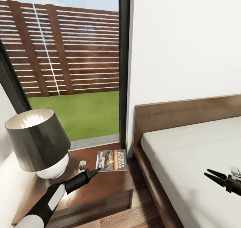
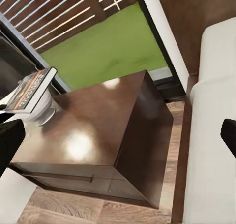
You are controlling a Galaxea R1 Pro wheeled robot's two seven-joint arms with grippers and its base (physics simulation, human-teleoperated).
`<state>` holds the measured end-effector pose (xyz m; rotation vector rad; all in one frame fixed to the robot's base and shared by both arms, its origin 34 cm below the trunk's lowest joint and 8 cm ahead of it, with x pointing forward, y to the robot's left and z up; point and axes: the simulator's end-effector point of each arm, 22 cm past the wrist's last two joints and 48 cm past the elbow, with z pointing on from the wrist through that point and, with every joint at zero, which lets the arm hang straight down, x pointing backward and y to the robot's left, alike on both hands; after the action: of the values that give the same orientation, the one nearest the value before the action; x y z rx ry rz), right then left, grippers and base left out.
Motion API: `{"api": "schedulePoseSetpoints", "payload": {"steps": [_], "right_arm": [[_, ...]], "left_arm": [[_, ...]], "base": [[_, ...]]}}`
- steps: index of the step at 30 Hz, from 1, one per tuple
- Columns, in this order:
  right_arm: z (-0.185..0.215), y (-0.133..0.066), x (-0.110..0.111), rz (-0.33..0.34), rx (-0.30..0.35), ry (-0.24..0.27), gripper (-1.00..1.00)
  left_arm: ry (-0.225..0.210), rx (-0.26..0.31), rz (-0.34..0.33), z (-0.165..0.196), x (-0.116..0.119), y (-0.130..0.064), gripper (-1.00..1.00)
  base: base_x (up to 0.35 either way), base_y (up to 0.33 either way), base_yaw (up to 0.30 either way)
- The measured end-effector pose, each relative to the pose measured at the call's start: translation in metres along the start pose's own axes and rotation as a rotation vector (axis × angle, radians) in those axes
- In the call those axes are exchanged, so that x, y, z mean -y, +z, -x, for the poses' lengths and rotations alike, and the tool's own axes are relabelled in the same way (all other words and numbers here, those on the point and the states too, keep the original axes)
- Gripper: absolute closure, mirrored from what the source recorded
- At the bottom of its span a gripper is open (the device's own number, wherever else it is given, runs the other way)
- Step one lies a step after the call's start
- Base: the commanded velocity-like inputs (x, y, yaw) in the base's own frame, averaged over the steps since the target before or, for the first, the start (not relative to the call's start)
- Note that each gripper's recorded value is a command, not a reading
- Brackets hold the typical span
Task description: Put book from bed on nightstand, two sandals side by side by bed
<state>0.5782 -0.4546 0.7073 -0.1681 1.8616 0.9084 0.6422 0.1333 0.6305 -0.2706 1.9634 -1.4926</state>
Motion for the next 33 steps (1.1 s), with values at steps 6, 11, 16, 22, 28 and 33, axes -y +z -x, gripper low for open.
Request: {"api": "schedulePoseSetpoints", "payload": {"steps": [6, 11, 16, 22, 28, 33], "right_arm": [[-0.003, 0.003, -0.009, 0.038, 0.002, 0.028, -1.00], [-0.004, 0.003, -0.011, 0.048, 0.002, 0.030, -1.00], [-0.005, 0.005, -0.012, 0.050, 0.003, 0.032, -1.00], [-0.004, 0.005, -0.012, 0.050, 0.004, 0.031, -1.00], [-0.004, 0.005, -0.012, 0.050, 0.004, 0.030, -1.00], [-0.004, 0.005, -0.012, 0.050, 0.004, 0.030, -1.00]], "left_arm": [[-0.009, -0.004, -0.001, -0.005, -0.002, -0.001, 1.00], [-0.009, -0.004, 0.001, -0.005, -0.002, -0.001, 1.00], [-0.010, -0.004, -0.001, -0.006, -0.002, 0.000, 1.00], [-0.012, -0.004, -0.003, -0.007, -0.001, 0.001, 1.00], [-0.012, -0.004, -0.003, -0.007, -0.001, 0.001, 1.00], [-0.012, -0.004, -0.003, -0.007, -0.001, 0.001, 1.00]], "base": [[0.000, 0.000, 0.000], [0.000, 0.000, 0.000], [0.000, 0.000, 0.000], [0.000, 0.000, 0.000], [0.000, 0.000, 0.000], [0.000, 0.000, 0.003]]}}
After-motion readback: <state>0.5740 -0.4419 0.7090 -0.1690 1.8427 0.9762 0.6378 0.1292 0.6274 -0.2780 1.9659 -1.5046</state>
